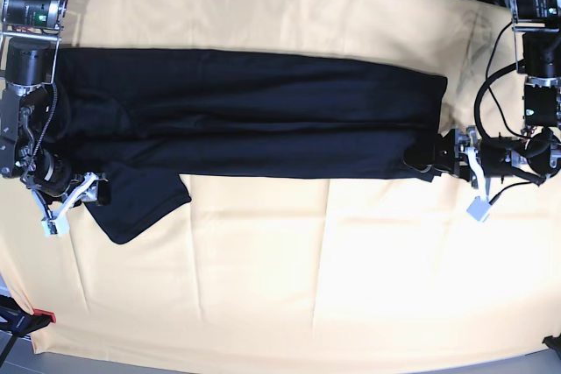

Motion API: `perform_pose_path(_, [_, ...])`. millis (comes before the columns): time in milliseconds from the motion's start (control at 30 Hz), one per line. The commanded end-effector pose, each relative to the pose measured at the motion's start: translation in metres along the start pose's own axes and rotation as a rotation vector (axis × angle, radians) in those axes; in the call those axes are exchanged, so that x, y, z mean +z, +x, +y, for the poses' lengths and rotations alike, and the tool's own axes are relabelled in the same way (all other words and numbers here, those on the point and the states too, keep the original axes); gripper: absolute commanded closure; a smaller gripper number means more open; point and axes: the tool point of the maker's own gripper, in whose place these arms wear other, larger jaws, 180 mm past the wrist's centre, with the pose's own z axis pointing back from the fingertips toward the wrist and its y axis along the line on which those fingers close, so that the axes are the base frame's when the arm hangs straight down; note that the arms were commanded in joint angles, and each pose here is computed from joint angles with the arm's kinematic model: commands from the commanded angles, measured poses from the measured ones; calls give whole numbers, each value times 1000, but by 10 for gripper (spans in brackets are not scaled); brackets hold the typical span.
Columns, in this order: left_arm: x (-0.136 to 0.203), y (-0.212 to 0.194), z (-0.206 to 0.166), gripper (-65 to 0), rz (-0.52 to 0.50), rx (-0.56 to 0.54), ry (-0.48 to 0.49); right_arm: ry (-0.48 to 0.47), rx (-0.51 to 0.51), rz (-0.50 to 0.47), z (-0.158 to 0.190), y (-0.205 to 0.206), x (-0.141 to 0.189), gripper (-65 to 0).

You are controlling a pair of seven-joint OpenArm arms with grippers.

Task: Fold the T-shirt properly
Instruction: 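Grasp the hanging sleeve with the right gripper and tuck it onto the shirt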

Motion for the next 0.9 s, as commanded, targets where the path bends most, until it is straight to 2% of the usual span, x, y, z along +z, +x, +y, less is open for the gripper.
perform_pose_path(0, [10, 18, -4, -458, -41, -36, 1, 26, 18, -48, 1, 20, 6, -432])
perform_pose_path(167, [10, 18, -4, -458, -41, -36, 1, 100, -13, -114, 14, 35, 9, -427])
perform_pose_path(233, [10, 18, -4, -458, -41, -35, 1, 102, -14, -115, 14, 35, 9, -380])
perform_pose_path(300, [10, 18, -4, -458, -41, -36, 1, 101, -14, -116, 14, 35, 9, -287])
perform_pose_path(400, [10, 18, -4, -458, -41, -36, 0, 99, -9, -120, 13, 39, 10, -55])
perform_pose_path(433, [10, 18, -4, -458, -41, -38, 0, 98, -6, -119, 13, 41, 11, -4])
perform_pose_path(567, [10, 18, -4, -458, -41, -43, 0, 100, 6, -118, 12, 54, 14, 0])
perform_pose_path(733, [10, 18, -4, -458, -41, -43, -1, 173, 23, -93, 30, 60, 30, 0])
perform_pose_path(867, [10, 18, -4, -458, -41, -44, -1, 214, 70, -121, 43, 65, 51, 0])
